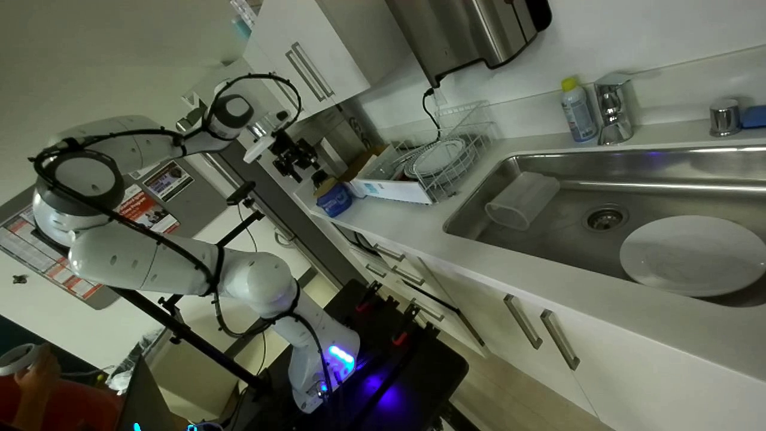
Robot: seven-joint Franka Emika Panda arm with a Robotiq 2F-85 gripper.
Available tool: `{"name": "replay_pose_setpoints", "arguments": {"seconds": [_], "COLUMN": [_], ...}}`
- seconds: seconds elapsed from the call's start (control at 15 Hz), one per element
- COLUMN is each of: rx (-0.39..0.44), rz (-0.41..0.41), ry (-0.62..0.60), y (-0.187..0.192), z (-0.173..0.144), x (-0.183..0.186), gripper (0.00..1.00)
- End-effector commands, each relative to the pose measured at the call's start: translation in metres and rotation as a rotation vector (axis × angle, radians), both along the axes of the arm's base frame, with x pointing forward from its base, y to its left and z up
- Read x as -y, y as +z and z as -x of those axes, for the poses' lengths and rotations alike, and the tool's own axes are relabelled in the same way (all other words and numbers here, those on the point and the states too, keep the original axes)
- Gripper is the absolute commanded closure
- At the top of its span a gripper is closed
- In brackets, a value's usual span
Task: Open the top left kitchen drawer, remove the object, put it in the plate holder and close the drawer
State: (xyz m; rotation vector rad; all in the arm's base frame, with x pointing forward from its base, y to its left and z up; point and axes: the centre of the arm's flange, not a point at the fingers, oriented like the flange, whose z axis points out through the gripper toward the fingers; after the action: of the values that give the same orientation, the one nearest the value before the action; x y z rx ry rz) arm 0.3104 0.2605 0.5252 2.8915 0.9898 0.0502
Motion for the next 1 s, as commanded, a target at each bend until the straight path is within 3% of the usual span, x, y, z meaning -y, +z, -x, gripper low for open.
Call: {"name": "replay_pose_setpoints", "arguments": {"seconds": [0.0,0.33,0.4,0.8,0.93], "rx": [0.067,0.086,0.082,0.076,0.074], "rz": [-0.019,-0.061,-0.039,-0.041,0.001], "ry": [0.131,0.218,0.191,0.209,0.242], "y": [-0.031,-0.067,-0.053,-0.064,-0.065], "z": [0.016,0.039,0.036,0.04,0.047], "x": [-0.03,-0.059,-0.056,-0.06,-0.065], "gripper": [0.0,0.0,0.0,0.0,0.0]}}
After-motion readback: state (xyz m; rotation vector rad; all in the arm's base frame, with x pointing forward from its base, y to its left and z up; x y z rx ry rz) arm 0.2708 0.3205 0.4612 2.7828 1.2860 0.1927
